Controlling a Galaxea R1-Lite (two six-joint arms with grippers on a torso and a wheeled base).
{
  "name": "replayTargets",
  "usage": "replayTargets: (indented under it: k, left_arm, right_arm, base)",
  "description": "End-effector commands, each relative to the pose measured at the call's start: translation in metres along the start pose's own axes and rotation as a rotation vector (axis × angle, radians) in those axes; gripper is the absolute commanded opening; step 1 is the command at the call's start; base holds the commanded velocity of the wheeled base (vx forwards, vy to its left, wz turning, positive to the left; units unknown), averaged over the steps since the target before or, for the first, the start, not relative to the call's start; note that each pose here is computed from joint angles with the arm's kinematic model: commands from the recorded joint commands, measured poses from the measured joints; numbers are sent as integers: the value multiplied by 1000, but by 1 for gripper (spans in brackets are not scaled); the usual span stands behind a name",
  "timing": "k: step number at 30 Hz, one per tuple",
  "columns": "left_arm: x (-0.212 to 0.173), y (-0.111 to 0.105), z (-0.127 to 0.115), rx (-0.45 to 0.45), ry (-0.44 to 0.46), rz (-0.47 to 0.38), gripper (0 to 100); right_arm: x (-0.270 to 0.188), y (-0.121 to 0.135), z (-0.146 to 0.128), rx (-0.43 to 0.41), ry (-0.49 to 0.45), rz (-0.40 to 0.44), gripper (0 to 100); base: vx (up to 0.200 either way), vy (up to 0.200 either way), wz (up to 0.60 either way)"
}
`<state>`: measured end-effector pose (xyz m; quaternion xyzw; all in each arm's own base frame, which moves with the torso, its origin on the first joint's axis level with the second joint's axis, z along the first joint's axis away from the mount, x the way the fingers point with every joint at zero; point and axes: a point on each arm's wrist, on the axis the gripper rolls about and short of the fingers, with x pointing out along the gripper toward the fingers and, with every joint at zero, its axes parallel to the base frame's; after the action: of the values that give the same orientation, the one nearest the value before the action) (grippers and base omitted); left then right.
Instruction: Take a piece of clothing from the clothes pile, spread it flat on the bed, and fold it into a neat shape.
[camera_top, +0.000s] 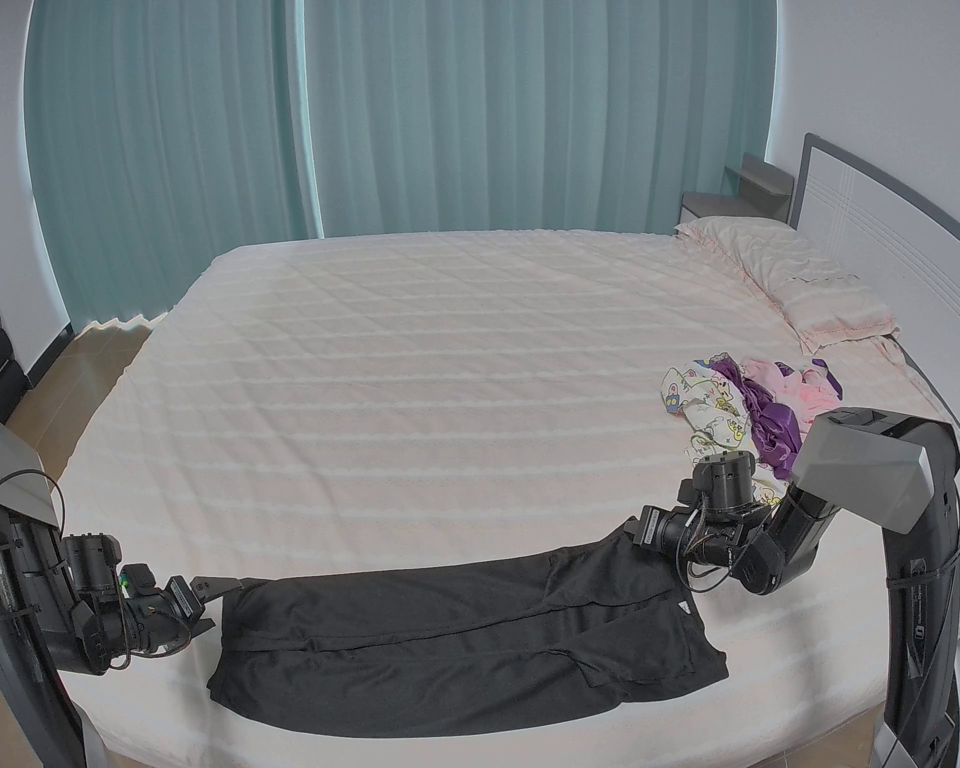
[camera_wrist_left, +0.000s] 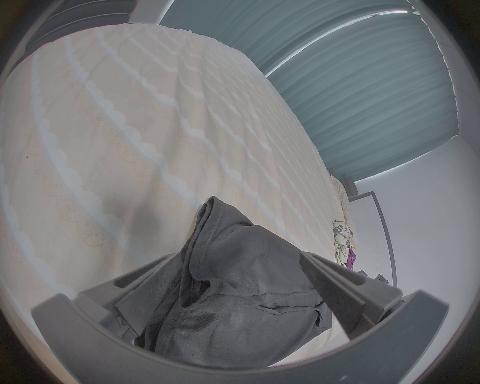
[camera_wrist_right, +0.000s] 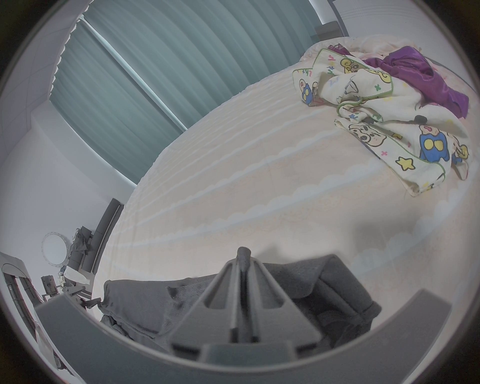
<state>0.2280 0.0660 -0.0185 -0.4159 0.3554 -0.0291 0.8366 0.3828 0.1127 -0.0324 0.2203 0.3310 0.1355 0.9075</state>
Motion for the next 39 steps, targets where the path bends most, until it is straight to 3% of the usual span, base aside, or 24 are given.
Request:
replayTargets:
  k: [1, 6, 7, 11, 15, 18, 26, 34, 39]
  left_arm:
    - [0, 0, 1, 2, -4, 0, 100]
    - [0, 0, 1, 2, -4, 0, 100]
    - [0, 0, 0, 2, -1, 0, 100]
    - [0, 0, 0, 2, -1, 0, 100]
    - [0, 0, 0, 2, 1, 0, 100]
    - [0, -1, 0, 2, -1, 0, 100]
    - [-5, -1, -7, -1, 18, 10, 100]
    - [-8, 0, -12, 9, 32, 22, 100]
    - [-5, 0, -15, 17, 22, 72, 100]
  right_arm:
    - [0, -2, -3, 2, 10, -6, 100]
    - [-4, 0, 2, 2, -13, -1, 100]
    - [-17, -4, 17, 10, -65, -23, 100]
    - [-35, -3, 30, 34, -111, -35, 100]
    - [-63, 12, 30, 161, -127, -29, 100]
    - [-78, 27, 16, 318, -120, -47, 100]
    - [-93, 9, -25, 460, -38, -134, 100]
    - [-92, -3, -50, 482, 22, -171, 100]
    - [-87, -2, -58, 468, 37, -175, 100]
  base:
    - [0, 0, 0]
    - [0, 0, 0]
    - [0, 0, 0]
    - [0, 0, 0]
    - [0, 0, 0]
    - [-200, 0, 0]
    - [-200, 0, 0]
    - [-25, 0, 0]
    - [0, 0, 0]
